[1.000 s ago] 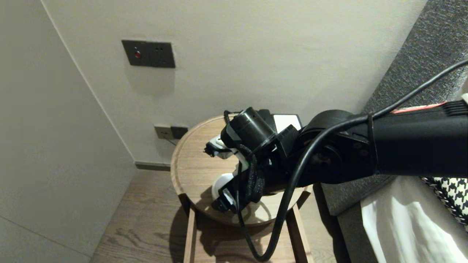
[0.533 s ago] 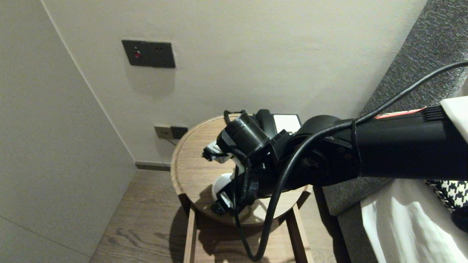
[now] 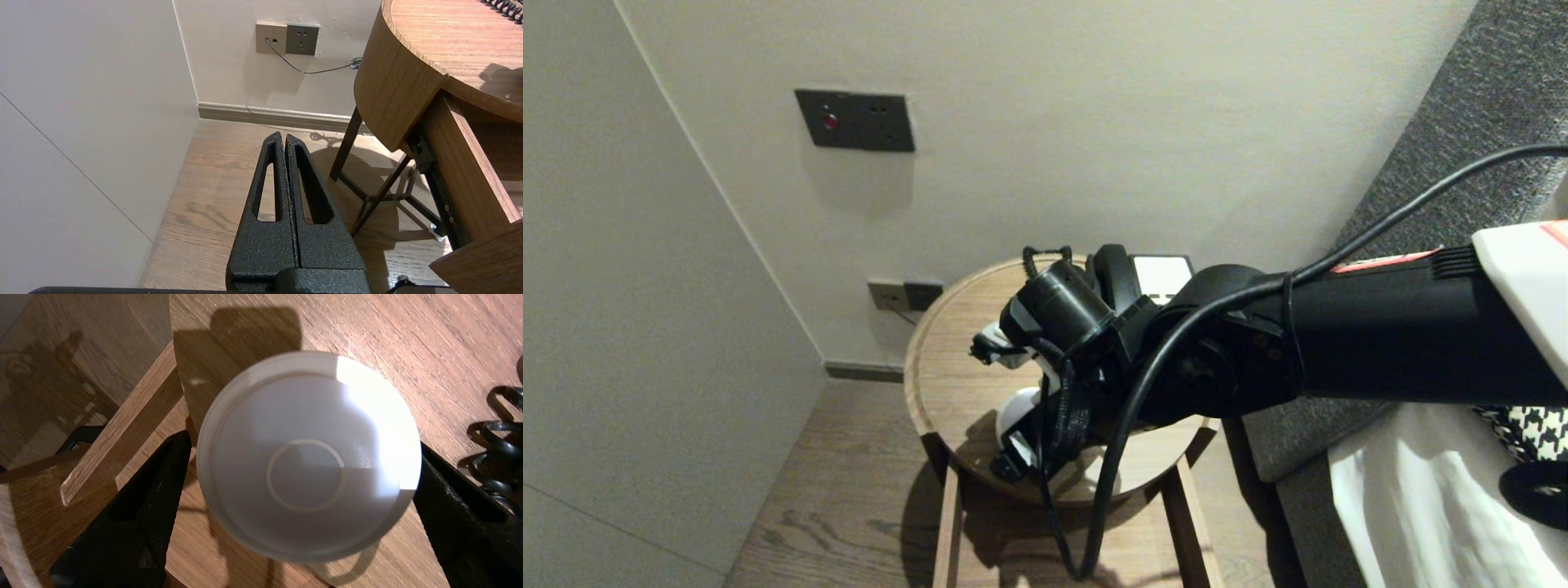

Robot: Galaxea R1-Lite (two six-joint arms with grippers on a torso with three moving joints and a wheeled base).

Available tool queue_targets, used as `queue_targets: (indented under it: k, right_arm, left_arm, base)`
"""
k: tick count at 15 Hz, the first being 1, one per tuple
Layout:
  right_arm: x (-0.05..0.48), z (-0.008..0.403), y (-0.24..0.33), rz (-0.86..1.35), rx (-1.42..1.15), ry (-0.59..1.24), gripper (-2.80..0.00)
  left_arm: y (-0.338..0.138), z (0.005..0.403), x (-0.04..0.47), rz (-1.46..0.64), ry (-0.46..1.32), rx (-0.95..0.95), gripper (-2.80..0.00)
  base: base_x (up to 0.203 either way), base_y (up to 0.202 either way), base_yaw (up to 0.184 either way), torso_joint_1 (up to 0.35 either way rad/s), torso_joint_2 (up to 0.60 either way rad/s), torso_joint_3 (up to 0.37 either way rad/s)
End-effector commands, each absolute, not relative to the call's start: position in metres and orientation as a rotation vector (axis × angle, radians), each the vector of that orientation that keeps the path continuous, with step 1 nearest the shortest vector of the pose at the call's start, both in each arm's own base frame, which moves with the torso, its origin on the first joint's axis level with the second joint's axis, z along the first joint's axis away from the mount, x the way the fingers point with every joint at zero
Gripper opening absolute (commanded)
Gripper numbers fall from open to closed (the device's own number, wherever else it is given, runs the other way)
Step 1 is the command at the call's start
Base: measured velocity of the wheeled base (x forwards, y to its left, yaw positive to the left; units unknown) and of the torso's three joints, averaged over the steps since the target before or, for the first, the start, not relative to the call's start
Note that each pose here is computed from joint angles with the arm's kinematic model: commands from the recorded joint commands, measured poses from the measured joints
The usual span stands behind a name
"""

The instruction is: Put the remote controls on the table in the drawer one by one

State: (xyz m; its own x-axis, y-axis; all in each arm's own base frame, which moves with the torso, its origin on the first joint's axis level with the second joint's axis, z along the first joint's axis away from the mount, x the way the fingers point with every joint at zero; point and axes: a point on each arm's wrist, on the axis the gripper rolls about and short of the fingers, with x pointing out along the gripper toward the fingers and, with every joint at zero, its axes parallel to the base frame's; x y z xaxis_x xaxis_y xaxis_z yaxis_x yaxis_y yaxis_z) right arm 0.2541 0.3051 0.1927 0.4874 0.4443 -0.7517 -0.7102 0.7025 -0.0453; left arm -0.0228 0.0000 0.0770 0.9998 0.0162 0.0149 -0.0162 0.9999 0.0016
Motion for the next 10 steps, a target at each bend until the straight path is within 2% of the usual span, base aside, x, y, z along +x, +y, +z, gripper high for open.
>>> queue_targets:
  k: [1,7,10]
  right_arm:
    - [0.255,0.19,0.307,0.721,-0.38,0.793,-2.8]
    - [0.254,0.191,0.304,0.719,-0.383,0.795,-2.8]
    - [0.249,0.225,0.298,0.728,-0.327,0.705,-2.8]
  left_arm:
    - [0.0,0.077,-0.023,0.017,-0.017,0.002,-2.8]
    - [0.0,0.077,-0.023,0.017,-0.017,0.002,-2.8]
    - [0.0,0.077,-0.023,0.017,-0.017,0.002,-2.8]
  base:
    - [0.0,0.0,0.0,0.0,0.0,0.0]
    - [0.0,0.0,0.0,0.0,0.0,0.0]
    - [0.0,0.0,0.0,0.0,0.0,0.0]
